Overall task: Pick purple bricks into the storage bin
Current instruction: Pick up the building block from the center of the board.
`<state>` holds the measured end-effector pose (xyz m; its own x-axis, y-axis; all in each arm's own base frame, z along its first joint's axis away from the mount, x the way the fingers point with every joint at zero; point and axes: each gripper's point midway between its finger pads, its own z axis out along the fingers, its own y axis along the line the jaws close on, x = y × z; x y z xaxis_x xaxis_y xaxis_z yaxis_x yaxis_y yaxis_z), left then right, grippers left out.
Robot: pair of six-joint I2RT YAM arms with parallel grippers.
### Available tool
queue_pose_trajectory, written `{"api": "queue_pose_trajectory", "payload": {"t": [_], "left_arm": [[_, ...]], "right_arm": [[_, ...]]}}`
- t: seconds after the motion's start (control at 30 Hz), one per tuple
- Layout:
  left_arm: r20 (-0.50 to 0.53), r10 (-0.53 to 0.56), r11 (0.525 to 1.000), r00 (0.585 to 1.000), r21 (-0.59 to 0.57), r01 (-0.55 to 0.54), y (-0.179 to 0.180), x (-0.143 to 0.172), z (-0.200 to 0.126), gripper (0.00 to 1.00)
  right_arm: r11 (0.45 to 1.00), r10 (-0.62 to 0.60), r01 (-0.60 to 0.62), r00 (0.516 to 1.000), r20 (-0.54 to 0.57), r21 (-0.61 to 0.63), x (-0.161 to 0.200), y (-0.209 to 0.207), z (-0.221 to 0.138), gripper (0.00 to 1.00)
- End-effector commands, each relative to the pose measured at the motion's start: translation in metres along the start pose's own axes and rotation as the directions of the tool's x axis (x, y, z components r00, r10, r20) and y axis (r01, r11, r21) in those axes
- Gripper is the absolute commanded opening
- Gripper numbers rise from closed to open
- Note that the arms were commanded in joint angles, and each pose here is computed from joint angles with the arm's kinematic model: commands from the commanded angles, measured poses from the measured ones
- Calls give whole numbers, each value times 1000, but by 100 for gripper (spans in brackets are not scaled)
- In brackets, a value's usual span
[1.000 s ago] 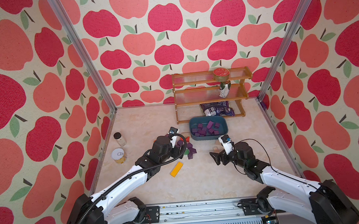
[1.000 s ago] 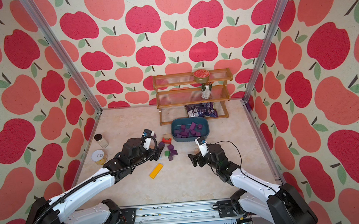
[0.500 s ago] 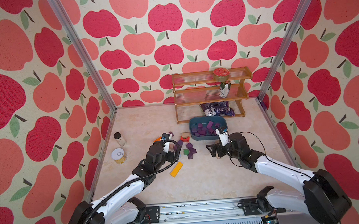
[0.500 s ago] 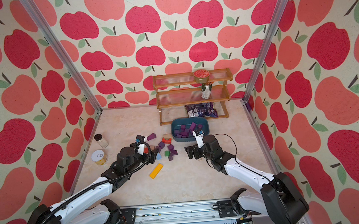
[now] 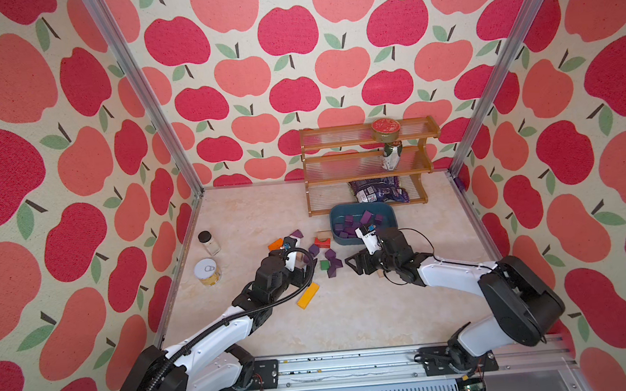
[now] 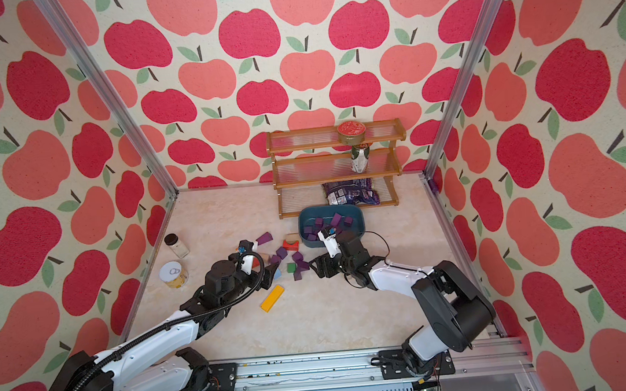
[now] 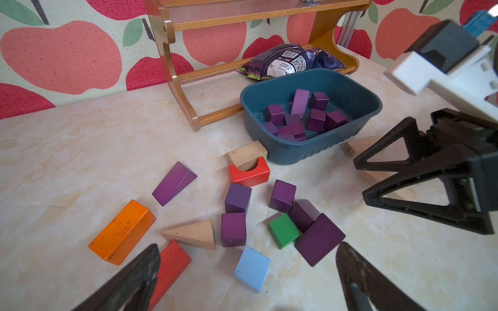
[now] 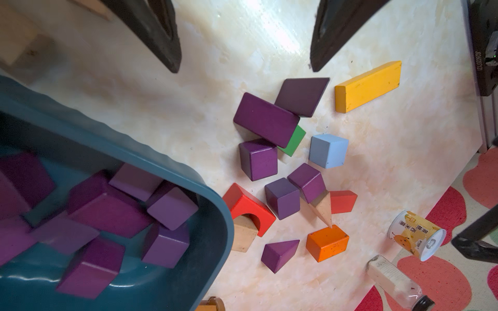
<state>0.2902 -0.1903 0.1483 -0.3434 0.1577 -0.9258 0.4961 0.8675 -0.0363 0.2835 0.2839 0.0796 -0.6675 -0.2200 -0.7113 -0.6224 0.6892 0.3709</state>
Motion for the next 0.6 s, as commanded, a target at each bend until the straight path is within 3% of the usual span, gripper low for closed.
{"api": "queue_pose_trajectory", "payload": {"t": [0.0, 0.3, 0.57], "left_arm": [[2, 2, 1000, 1000, -1, -2, 1, 3, 1, 99], [-14, 1, 1000, 1000, 1, -1, 1, 4, 3, 99], [6, -5, 1000, 1000, -28, 5, 6, 2, -2, 99]], "right_arm": [[998, -15, 15, 1000, 7, -65, -11, 13, 9, 72], [986, -153, 148, 986, -63, -75, -5, 33, 15, 66], [941, -336, 327, 931, -145, -84, 19, 59, 13, 62]]}}
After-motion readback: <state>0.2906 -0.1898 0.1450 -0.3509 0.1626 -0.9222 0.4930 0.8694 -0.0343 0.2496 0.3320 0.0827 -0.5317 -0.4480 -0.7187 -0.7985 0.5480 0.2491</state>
